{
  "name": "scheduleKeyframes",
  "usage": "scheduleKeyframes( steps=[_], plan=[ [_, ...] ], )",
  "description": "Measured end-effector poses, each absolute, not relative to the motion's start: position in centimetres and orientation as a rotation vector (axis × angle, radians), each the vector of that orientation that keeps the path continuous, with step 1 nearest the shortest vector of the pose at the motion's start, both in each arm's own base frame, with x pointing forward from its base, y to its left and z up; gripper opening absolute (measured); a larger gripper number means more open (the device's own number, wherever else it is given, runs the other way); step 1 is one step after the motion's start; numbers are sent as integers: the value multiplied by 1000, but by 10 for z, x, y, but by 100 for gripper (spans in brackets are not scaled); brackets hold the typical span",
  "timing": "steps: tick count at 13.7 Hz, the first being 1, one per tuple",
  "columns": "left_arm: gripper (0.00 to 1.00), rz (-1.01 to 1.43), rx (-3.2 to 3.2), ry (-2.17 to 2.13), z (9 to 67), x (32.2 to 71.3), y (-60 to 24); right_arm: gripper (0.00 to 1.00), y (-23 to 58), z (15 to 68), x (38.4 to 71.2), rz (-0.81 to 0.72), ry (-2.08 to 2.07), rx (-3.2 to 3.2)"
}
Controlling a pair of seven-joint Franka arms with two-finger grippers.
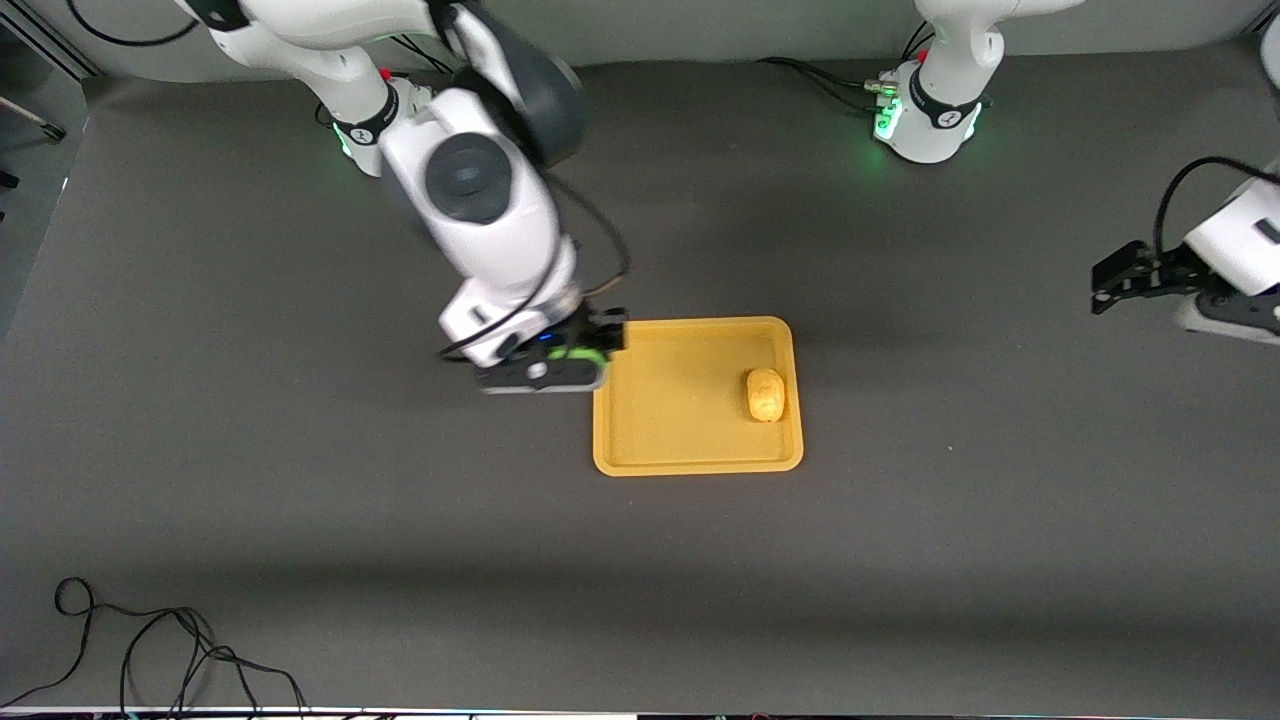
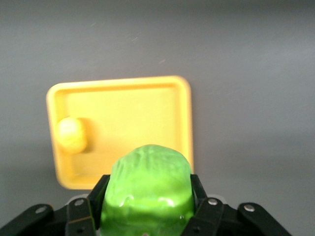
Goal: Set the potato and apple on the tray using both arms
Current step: 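Carry the green apple over the tray with the right gripper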
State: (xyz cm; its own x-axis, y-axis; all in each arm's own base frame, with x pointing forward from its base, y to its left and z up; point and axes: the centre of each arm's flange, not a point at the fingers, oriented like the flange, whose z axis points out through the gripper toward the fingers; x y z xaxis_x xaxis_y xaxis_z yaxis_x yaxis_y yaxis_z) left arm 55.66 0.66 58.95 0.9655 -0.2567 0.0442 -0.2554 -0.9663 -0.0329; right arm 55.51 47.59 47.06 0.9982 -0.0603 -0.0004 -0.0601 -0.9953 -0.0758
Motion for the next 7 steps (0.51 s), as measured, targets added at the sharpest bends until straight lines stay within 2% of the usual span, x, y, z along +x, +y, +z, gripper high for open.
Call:
scheduleKeyframes(
  steps=[3,7],
  plan=[
    [100,-60,-3087,416,588,554,8,68,534,422,529,15,75,-3077],
    [100,-30,-3091,410,579,550,10,68,555,312,542,-42,40,-3106]
  ],
)
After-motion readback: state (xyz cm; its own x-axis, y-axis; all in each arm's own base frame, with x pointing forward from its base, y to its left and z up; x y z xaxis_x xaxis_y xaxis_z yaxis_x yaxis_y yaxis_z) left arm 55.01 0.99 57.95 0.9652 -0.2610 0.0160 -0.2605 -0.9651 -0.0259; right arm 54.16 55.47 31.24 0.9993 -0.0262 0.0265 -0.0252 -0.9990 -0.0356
